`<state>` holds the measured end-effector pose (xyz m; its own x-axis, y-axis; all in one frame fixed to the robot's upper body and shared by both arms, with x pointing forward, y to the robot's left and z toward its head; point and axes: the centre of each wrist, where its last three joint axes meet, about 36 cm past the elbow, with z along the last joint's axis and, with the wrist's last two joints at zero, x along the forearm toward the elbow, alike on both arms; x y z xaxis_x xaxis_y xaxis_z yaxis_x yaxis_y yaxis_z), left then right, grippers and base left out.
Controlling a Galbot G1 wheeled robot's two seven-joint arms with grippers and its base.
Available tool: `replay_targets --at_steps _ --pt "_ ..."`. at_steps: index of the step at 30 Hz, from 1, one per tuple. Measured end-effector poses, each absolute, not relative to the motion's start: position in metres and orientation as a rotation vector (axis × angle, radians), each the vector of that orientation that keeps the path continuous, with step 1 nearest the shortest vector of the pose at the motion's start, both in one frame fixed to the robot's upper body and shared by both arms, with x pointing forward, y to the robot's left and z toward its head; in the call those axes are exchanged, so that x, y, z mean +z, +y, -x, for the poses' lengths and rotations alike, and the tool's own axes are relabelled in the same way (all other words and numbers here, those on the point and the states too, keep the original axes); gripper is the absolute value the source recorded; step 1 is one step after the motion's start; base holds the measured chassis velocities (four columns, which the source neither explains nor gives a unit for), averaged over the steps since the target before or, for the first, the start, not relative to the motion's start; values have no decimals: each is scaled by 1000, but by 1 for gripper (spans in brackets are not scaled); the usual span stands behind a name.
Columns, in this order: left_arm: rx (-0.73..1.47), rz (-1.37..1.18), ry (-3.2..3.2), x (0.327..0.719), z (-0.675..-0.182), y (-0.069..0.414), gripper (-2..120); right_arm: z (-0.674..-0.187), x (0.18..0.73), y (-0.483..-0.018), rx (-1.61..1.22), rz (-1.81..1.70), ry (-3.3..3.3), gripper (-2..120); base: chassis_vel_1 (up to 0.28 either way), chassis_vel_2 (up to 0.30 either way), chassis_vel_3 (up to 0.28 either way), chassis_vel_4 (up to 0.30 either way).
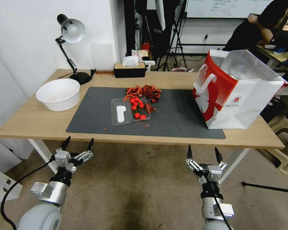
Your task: Pick up the trash from the table and place it into the takeout bag.
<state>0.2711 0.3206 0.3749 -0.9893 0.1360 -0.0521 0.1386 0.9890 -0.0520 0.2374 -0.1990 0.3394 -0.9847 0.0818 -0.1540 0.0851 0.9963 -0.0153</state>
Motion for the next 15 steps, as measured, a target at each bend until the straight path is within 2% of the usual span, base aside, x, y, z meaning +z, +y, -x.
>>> replay_targets --at_steps 15 --pt "-79 -230 3063 373 -273 321 100 -238 340 -200 -32 -119 2987 100 0 0 0 0"
